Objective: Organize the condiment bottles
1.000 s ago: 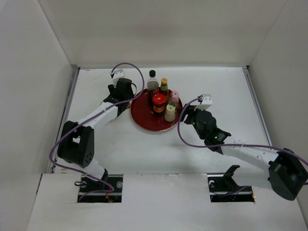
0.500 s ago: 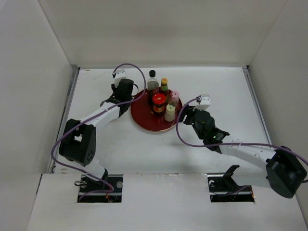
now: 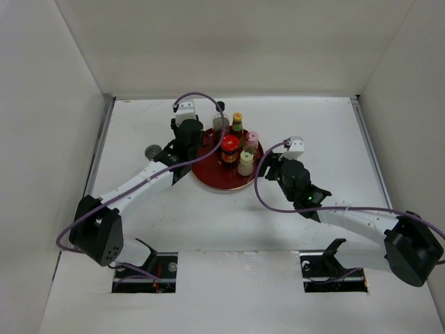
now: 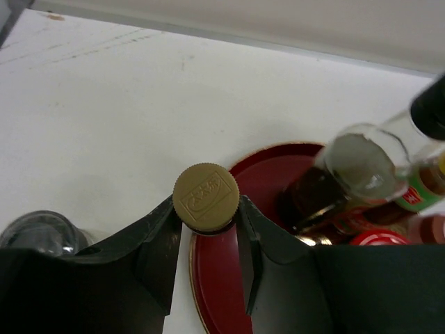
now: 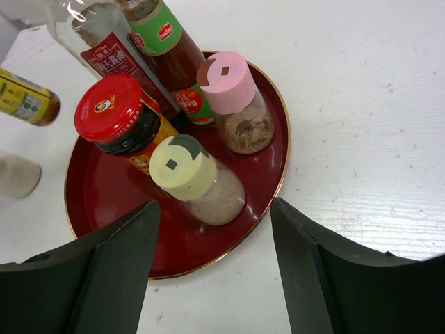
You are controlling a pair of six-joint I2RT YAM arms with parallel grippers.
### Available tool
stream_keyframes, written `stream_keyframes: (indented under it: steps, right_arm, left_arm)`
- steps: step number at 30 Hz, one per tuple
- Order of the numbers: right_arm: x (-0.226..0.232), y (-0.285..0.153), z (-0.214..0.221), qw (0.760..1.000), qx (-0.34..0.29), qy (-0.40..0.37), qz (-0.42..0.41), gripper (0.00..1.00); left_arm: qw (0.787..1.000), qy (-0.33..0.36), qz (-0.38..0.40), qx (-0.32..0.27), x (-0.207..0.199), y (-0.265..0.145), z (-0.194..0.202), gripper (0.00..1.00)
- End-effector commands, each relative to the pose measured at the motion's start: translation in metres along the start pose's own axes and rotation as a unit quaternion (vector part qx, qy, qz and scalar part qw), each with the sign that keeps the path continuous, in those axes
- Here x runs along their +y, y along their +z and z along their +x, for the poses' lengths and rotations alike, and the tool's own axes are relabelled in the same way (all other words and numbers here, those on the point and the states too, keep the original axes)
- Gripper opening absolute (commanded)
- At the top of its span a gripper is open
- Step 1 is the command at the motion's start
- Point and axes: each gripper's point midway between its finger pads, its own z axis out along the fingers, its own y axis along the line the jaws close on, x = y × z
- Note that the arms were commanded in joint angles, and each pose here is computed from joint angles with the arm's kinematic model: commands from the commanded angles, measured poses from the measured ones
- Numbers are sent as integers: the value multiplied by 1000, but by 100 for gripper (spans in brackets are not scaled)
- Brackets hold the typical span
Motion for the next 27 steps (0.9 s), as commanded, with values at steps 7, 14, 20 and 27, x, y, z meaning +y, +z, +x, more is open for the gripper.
stream_keyframes:
  steps: [7, 14, 20, 27]
  right_arm:
    - [8, -2, -20, 999, -33, 20, -17, 71]
    - [7, -1, -19, 999, -32, 19, -15, 71]
    - [7, 0, -17, 999, -29, 17, -14, 72]
    - [7, 1, -15, 999, -27, 17, -13, 72]
  left_arm:
    - [999, -12, 45, -20, -51, 3, 7, 19]
    - [998, -9, 54, -9, -70, 23, 34, 20]
    - [999, -5, 51, 0, -69, 30, 52, 22]
    - [999, -4, 38, 3, -57, 28, 71, 53]
